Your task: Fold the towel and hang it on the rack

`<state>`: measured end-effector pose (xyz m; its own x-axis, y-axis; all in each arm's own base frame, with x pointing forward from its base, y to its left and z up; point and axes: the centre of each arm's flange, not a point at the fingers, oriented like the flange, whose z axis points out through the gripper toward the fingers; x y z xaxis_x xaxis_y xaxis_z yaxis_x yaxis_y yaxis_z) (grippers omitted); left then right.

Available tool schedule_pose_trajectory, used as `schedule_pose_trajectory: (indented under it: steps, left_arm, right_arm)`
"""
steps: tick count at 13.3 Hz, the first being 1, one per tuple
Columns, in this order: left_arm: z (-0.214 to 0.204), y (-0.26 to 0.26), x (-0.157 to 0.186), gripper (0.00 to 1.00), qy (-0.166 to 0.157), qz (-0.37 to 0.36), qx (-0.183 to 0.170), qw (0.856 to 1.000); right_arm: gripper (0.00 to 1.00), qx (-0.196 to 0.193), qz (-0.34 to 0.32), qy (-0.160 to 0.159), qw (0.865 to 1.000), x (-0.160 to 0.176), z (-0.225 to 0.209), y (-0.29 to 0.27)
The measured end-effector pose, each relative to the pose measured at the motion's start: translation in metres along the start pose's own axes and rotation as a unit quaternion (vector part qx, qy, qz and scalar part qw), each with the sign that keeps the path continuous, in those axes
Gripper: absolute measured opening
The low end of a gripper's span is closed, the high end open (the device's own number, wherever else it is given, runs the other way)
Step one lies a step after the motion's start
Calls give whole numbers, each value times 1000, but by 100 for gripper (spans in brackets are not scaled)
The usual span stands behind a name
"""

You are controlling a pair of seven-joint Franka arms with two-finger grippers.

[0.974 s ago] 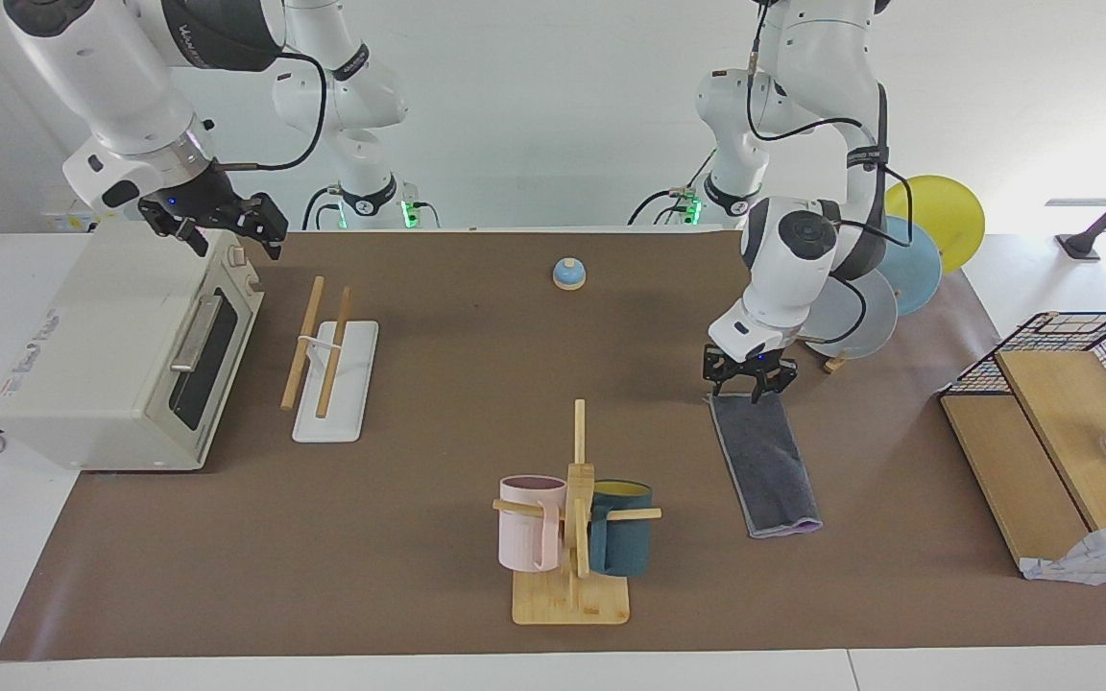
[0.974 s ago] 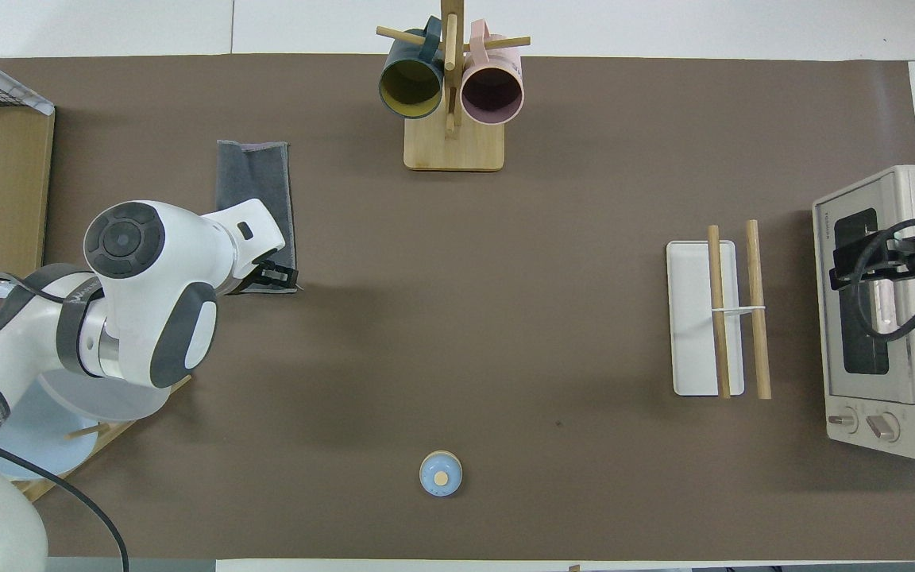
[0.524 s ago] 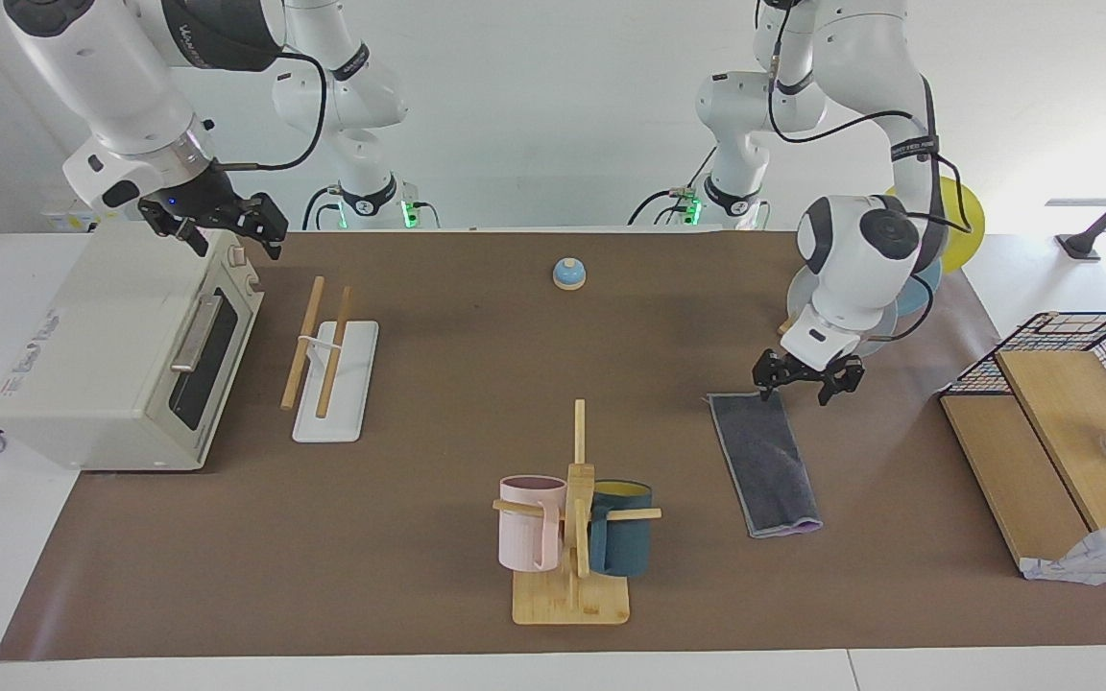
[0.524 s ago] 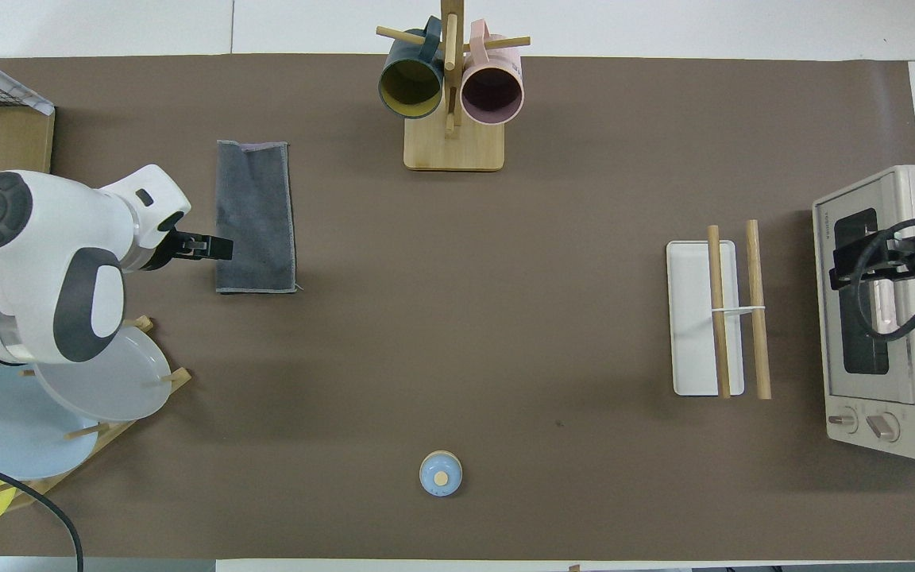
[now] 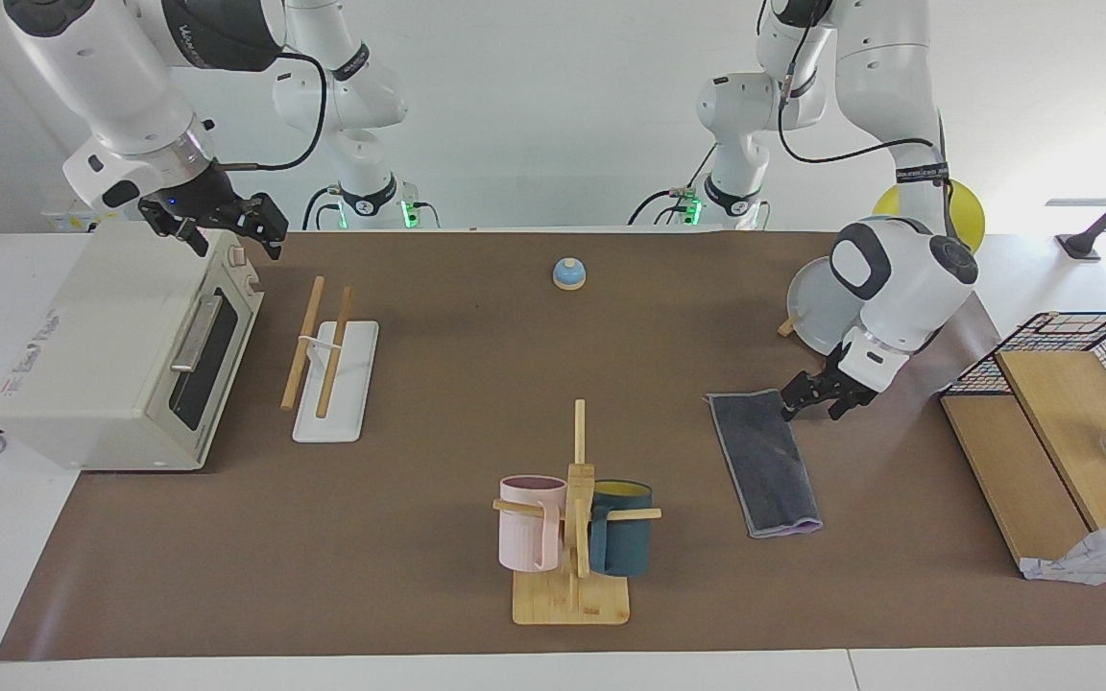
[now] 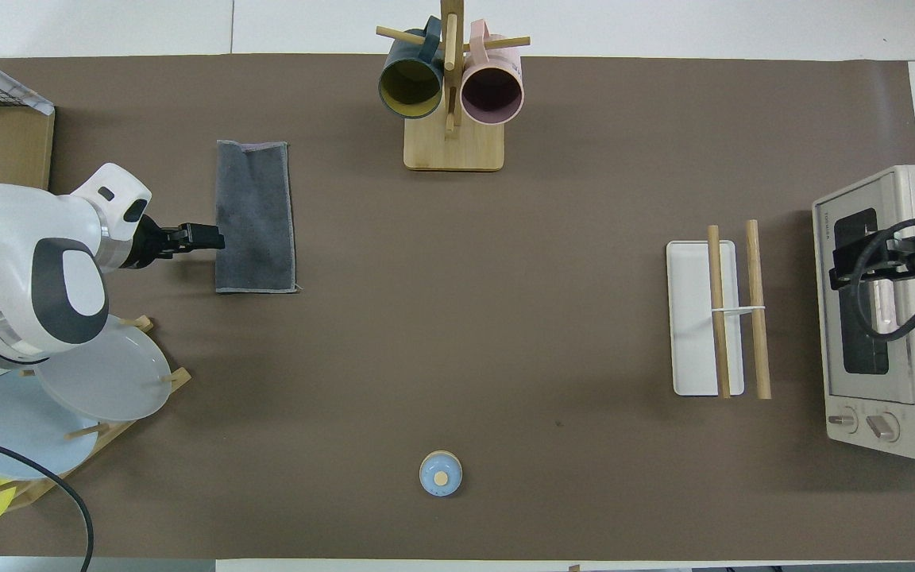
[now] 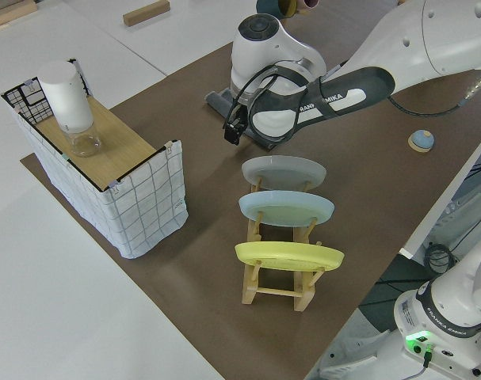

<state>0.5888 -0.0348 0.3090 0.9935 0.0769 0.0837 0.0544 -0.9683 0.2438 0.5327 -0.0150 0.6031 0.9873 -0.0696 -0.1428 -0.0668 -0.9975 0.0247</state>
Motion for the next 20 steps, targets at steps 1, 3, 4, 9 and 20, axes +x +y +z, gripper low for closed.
schedule_pose_trajectory:
  steps: [1,3,4,9,20]
  left_arm:
    - [8,0,-1,100,-4,-4,-3,1000]
    - [17,2,-2,100,-11,-6,-6,1000]
    - [18,3,-2,100,-11,-5,-7,1000]
    - [17,24,4,100,-6,6,-19,1000]
    - [24,30,9,78,-12,37,-23,999]
  right_arm:
    - [100,0,0,0,1000,0,0,0]
    - [100,0,0,0,1000,0,0,0]
    - [100,0,0,0,1000,0,0,0]
    - [100,0,0,0,1000,0,0,0]
    - [100,0,0,0,1000,0,0,0]
